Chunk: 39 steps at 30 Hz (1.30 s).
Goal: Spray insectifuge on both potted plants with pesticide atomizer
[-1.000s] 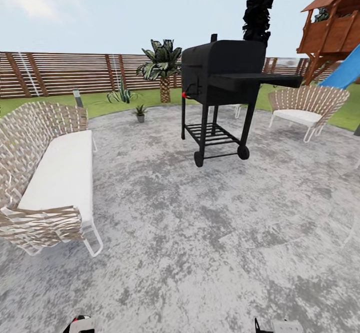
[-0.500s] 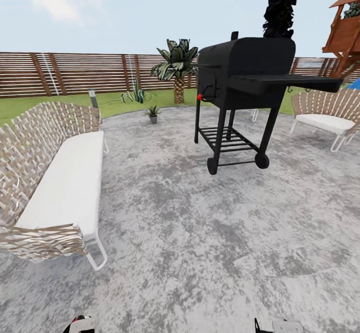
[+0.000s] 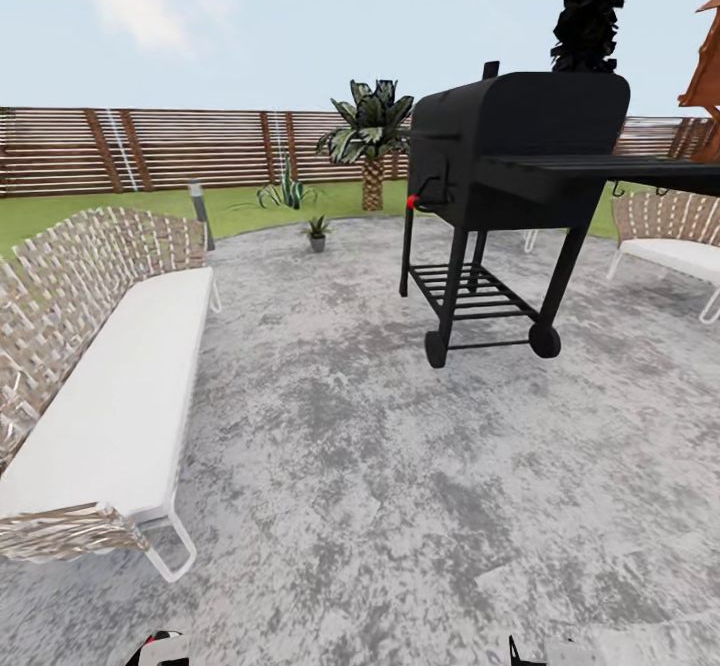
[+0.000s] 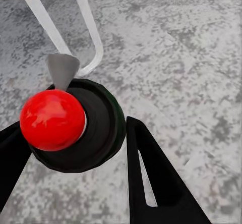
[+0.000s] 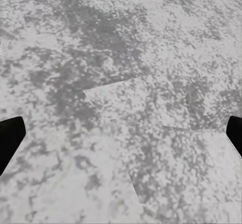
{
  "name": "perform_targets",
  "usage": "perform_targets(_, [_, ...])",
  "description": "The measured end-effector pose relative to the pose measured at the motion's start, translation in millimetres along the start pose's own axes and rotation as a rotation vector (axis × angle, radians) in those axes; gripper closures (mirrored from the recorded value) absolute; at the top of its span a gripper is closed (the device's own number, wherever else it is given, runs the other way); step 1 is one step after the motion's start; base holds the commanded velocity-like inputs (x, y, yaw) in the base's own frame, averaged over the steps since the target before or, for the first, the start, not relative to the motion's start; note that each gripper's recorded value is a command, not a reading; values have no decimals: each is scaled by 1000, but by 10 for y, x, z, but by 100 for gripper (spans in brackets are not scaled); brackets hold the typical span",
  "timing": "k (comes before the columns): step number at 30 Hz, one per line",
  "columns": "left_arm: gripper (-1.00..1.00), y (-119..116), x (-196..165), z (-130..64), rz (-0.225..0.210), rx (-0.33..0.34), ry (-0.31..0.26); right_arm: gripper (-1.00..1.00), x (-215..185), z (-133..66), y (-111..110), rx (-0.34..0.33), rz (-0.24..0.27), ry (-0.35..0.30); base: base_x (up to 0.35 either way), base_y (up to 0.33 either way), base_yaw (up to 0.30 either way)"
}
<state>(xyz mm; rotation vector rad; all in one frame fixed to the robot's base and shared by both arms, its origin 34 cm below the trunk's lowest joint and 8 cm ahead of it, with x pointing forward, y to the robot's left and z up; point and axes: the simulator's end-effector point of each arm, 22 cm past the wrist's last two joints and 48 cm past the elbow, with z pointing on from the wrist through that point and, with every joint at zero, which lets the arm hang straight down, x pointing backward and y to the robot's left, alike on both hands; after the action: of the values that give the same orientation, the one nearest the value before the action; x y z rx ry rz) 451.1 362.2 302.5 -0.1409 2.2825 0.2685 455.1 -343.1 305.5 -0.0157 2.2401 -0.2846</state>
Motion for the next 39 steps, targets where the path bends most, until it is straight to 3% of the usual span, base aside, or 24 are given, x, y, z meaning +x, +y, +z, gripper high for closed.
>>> perform_targets(6, [100, 0, -6, 0, 0, 0, -2, -100, -4, 0, 0, 0, 0, -1, 331, -165, 208])
perform_targets(25, [100, -1, -7, 1, 0, 0, -1, -100, -4, 0, 0, 0, 0, -1, 330, -166, 29])
perform_targets(39, [100, 2, -2, -1, 0, -1, 0, -100, 0, -1, 1, -1, 0, 0, 331, -139, 236])
